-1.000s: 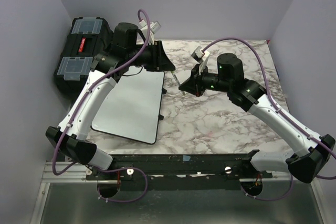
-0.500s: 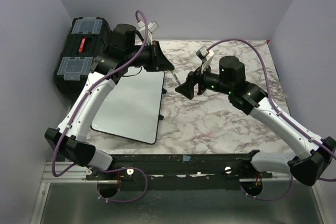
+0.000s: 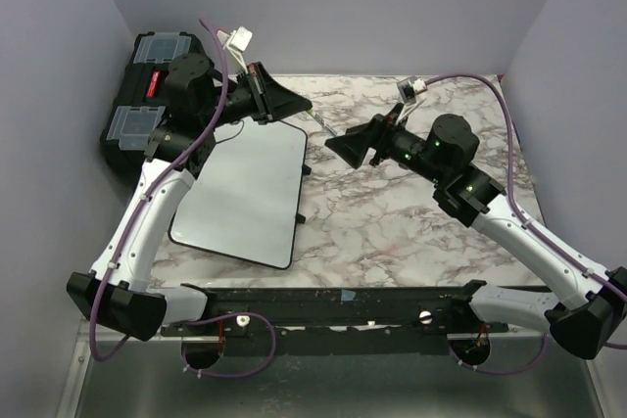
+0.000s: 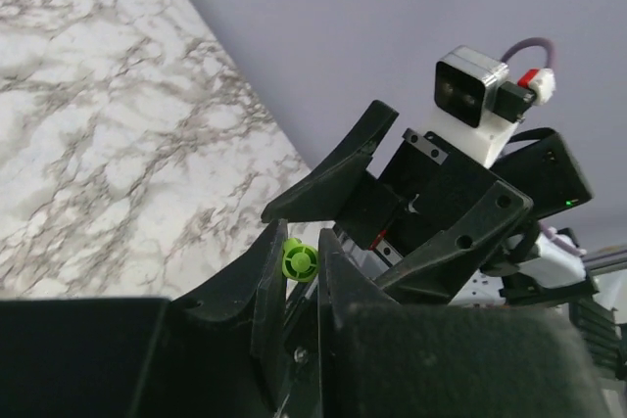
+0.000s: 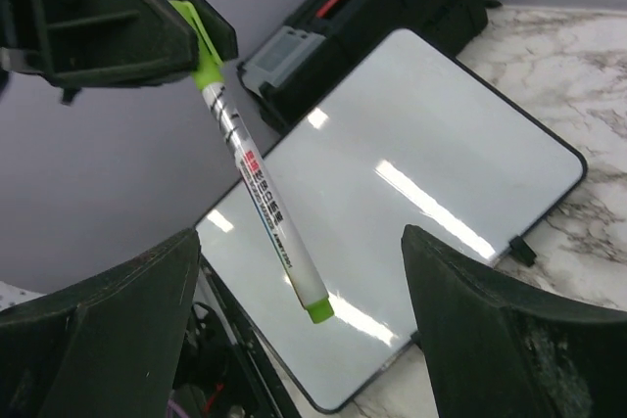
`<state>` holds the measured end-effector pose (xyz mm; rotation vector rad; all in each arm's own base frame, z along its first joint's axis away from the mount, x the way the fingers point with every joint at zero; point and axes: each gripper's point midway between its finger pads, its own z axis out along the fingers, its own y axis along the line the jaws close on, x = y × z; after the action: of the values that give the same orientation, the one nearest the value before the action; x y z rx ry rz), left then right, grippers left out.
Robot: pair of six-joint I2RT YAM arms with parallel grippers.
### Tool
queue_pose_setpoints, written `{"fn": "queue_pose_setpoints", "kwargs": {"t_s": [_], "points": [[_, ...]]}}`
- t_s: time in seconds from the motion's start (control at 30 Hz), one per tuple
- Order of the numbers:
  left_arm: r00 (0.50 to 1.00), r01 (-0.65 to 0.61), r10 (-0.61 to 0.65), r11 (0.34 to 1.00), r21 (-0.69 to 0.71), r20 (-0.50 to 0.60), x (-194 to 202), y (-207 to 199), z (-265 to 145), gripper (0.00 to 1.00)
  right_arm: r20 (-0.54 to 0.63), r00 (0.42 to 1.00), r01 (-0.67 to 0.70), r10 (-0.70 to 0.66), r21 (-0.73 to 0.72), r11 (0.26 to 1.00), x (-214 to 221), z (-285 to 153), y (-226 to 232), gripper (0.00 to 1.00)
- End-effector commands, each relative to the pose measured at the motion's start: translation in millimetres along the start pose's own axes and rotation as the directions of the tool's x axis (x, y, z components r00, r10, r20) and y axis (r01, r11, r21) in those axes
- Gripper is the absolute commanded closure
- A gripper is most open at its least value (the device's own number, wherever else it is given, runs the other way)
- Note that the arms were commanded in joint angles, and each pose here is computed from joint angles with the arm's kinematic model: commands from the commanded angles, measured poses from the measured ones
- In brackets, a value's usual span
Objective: Write a sentence on the whiteboard
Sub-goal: Open the pen cap from the whiteboard marker.
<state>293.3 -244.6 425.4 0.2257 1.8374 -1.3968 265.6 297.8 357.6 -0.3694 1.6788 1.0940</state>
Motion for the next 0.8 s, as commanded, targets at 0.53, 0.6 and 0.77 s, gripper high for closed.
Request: {"fn": "queue_pose_setpoints", "kwargs": {"t_s": [0.53, 0.6, 0.77], "points": [[0.977, 0.024, -0.124, 0.872, 0.489, 0.172, -45, -92, -28, 1.00, 0.280, 0.925, -0.107, 0.256, -0.456, 0.884, -89, -12, 89, 0.30], [0.976, 0.015, -0.119, 0.869, 0.494, 0.180, -46, -93, -29, 1.00, 0.286, 0.921, -0.107, 0.263, -0.465, 0.879, -92, -10, 90, 0.32], [0.976, 0.018, -0.122, 0.874, 0.485, 0.183, -44, -88, -27, 1.00, 0.301, 0.911, -0.112, 0.281, -0.477, 0.872, -97, -7, 90, 0.36]]}}
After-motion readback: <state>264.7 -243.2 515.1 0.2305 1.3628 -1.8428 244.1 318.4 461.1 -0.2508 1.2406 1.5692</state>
